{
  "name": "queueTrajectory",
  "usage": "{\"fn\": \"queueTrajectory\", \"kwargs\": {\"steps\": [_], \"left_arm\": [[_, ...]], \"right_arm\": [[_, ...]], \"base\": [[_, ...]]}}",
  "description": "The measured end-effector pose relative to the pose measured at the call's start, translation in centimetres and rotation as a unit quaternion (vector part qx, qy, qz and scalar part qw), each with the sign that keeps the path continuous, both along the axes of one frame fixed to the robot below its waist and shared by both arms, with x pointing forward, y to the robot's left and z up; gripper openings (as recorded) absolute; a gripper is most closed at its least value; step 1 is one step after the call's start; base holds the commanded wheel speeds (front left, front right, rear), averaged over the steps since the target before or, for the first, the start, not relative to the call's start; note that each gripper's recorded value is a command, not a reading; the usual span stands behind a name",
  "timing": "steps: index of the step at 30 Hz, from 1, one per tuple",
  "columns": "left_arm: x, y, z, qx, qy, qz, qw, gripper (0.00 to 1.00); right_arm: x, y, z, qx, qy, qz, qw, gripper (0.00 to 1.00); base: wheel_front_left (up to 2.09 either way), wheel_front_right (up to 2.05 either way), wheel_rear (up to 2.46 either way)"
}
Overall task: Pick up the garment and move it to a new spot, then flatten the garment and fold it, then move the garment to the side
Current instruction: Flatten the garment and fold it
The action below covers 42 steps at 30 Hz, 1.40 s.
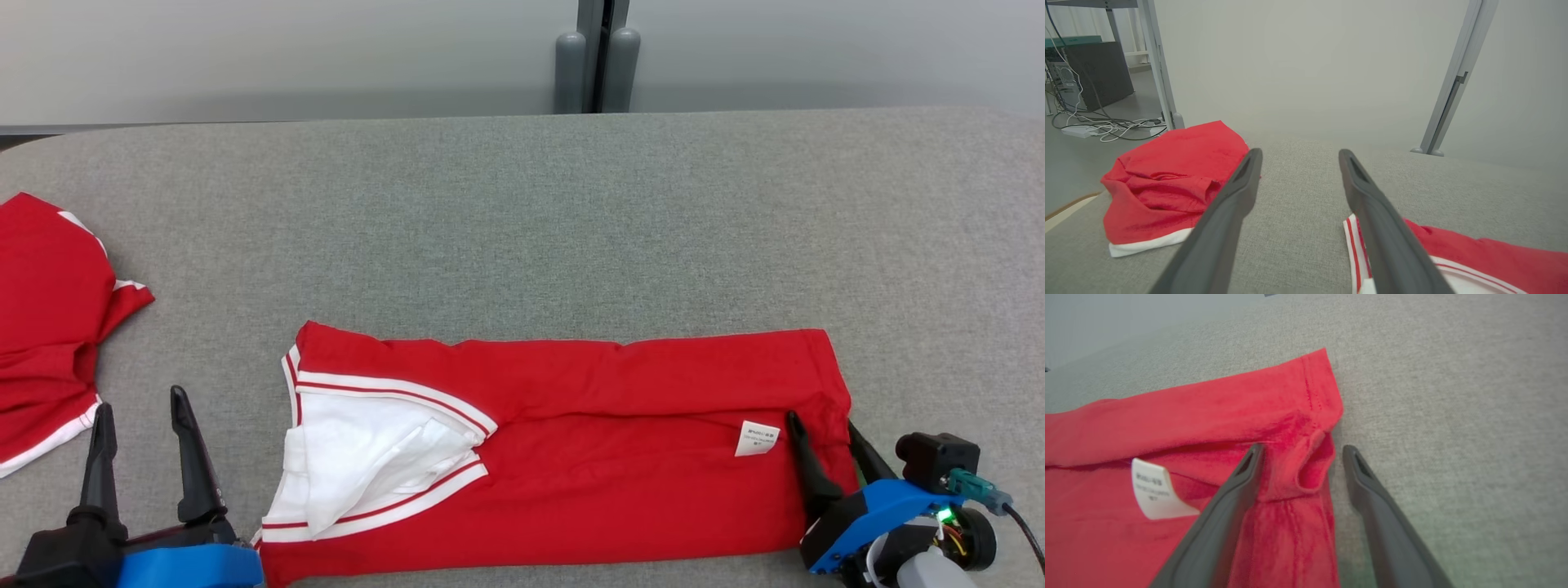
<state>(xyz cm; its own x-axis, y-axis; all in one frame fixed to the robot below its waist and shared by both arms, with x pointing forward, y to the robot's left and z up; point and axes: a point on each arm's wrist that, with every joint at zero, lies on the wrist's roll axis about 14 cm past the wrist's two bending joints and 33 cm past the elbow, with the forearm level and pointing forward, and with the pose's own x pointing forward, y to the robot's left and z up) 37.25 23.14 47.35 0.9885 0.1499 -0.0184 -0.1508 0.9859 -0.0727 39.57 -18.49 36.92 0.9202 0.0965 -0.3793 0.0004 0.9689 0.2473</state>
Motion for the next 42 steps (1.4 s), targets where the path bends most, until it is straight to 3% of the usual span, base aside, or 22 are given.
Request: {"fn": "queueTrajectory", "kwargs": {"steps": [1, 2, 3, 4, 10, 20, 24, 30, 42], "left_arm": [[-0.1, 0.1, -0.2, 0.001, 0.003, 0.002, 1.0, 1.0], [-0.3, 0.1, -0.5, 0.005, 0.008, 0.001, 1.0, 1.0], [-0.5, 0.2, -0.8, 0.008, 0.014, 0.002, 1.0, 1.0], [-0.6, 0.3, -0.9, 0.01, 0.016, 0.003, 1.0, 1.0], [-0.7, 0.3, -1.4, 0.021, 0.024, -0.002, 0.999, 1.0], [-0.8, 0.4, -0.9, 0.029, 0.017, -0.004, 0.999, 1.0], [-0.8, 0.4, -0.7, 0.029, 0.015, -0.003, 0.999, 1.0], [-1.1, 0.5, -0.3, 0.03, 0.009, -0.001, 1.0, 1.0], [-1.7, 0.7, -0.4, 0.026, 0.011, 0.008, 1.0, 1.0]], "right_arm": [[-0.1, 0.2, -0.1, 0.002, 0.001, 0.002, 1.0, 0.77], [-0.1, 0.5, -0.2, 0.004, 0.002, 0.003, 1.0, 0.44], [-0.2, 0.6, -0.2, 0.006, 0.003, 0.004, 1.0, 0.25], [-0.2, 0.8, -0.3, 0.007, 0.003, 0.006, 1.0, 0.0], [-0.3, 0.7, 0.1, 0.02, -0.006, -0.003, 1.0, 0.0], [0.4, -8.6, 3.2, -0.046, -0.046, -0.077, 0.995, 0.0], [0.6, -9.7, 4.5, -0.058, -0.061, -0.084, 0.993, 0.0], [1.6, -6.4, 6.4, -0.026, -0.093, -0.056, 0.994, 0.0], [1.8, 7.0, 9.4, 0.032, -0.123, 0.101, 0.987, 0.0]], "base": [[0.0, 0.0, 0.0], [0.0, 0.0, 0.0], [0.0, 0.0, 0.0], [0.0, 0.0, 0.0], [0.0, 0.0, 0.0], [0.0, 0.0, 0.0], [0.0, 0.0, 0.0], [0.0, 0.0, 0.0], [0.0, 0.0, 0.0]]}}
